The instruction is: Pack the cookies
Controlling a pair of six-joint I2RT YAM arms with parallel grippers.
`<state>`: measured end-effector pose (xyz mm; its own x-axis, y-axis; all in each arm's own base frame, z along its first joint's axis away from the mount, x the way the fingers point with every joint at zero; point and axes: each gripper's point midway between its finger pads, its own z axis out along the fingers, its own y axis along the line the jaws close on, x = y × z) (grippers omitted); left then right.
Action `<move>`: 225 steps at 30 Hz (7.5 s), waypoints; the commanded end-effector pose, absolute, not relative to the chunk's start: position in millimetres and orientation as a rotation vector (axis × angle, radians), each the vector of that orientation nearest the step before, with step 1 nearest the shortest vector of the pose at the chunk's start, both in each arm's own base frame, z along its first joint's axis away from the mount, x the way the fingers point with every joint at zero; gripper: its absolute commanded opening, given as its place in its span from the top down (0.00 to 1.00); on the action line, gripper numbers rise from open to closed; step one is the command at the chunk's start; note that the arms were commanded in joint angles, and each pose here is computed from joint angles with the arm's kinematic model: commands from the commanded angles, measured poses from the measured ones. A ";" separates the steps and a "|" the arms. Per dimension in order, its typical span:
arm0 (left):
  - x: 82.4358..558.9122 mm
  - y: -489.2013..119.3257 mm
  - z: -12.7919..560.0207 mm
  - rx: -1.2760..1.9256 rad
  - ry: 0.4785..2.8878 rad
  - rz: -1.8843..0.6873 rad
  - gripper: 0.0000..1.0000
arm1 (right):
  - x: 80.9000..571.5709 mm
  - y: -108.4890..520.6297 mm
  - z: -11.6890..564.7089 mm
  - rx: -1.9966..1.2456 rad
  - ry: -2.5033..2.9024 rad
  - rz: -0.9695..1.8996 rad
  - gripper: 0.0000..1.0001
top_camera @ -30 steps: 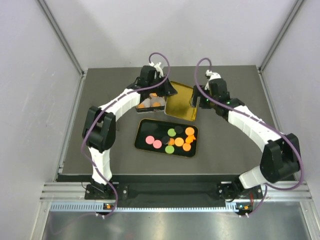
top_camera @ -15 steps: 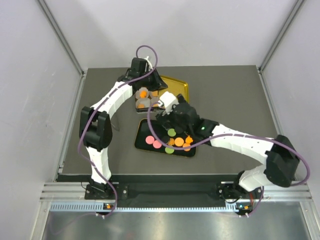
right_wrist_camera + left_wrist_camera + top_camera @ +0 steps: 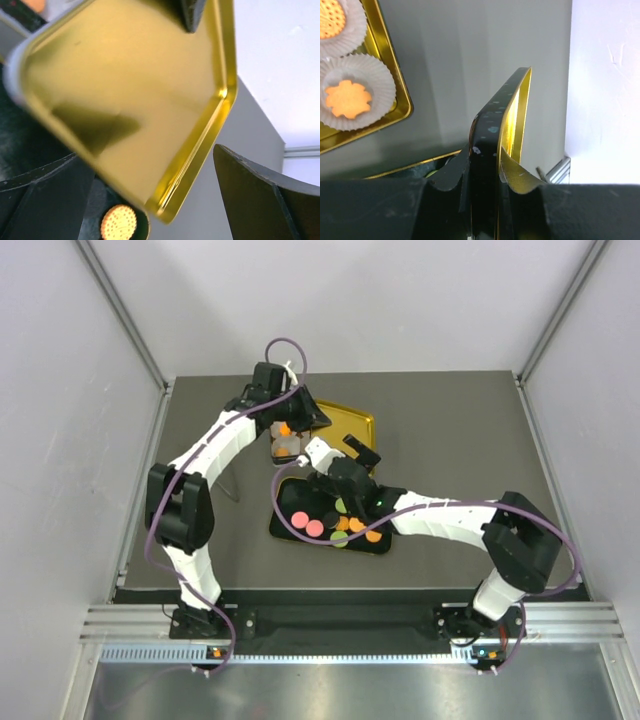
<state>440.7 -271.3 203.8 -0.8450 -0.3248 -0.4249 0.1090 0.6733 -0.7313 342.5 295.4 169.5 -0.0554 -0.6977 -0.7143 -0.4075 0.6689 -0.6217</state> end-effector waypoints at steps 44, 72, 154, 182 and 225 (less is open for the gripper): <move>496.7 -103.6 349.8 -0.438 1.787 -0.571 0.15 | 376.6 350.8 251.6 -0.759 1.919 0.375 1.00; 488.0 -104.1 205.6 -0.419 2.113 -0.467 0.15 | 452.9 406.5 222.1 -0.359 1.886 2.017 0.97; 490.6 -98.0 76.4 -0.533 2.372 -0.334 0.18 | 472.7 348.7 139.6 -0.001 1.986 2.099 0.58; 511.5 -129.6 90.5 -0.298 2.430 -0.372 0.17 | 494.2 303.6 110.7 0.068 2.124 1.652 0.38; 525.4 -154.1 116.2 -0.221 2.397 -0.449 0.15 | 502.9 313.1 110.0 -0.005 2.208 1.263 0.33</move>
<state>519.0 -161.3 103.2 -0.7872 -0.2630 -0.5578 -0.0244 0.9171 -0.3980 499.5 307.9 66.8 -0.8804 0.2826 -0.3808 -0.1817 0.5406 0.8214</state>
